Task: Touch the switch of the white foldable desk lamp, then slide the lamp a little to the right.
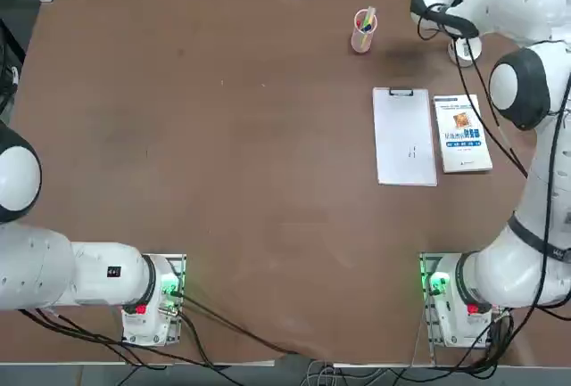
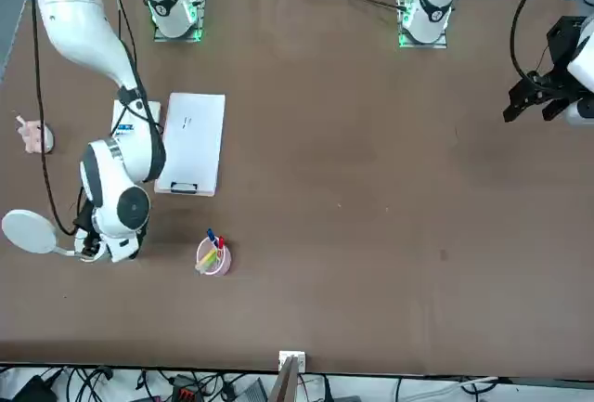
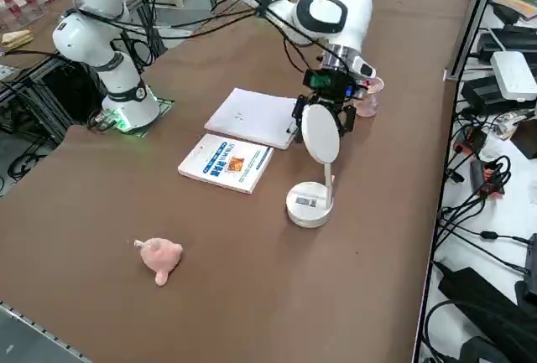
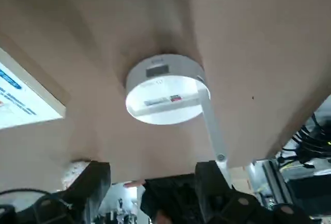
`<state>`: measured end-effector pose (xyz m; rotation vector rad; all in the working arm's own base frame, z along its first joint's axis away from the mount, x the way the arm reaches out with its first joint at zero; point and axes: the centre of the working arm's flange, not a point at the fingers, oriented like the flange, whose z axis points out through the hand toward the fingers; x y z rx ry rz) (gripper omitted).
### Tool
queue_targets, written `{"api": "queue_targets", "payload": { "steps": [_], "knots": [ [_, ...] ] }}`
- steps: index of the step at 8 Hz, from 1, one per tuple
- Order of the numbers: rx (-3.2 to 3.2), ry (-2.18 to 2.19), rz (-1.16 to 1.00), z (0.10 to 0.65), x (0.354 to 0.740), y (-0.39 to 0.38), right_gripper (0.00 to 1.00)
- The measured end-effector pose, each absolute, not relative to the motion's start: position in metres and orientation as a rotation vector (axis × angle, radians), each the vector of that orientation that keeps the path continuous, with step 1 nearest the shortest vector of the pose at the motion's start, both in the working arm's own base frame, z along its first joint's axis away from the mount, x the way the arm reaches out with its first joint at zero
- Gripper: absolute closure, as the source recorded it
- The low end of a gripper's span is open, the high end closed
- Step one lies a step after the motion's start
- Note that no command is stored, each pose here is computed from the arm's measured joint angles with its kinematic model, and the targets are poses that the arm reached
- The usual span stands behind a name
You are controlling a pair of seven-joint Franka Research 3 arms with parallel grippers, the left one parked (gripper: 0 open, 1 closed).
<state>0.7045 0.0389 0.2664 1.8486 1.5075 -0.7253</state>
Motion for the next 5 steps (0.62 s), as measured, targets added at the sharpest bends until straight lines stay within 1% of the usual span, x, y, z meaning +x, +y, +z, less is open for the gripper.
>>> {"api": "queue_targets", "payload": {
  "steps": [5],
  "knots": [
    [1.713, 1.505, -0.726, 0.239, 0.729, 0.044, 0.00]
  ]
}}
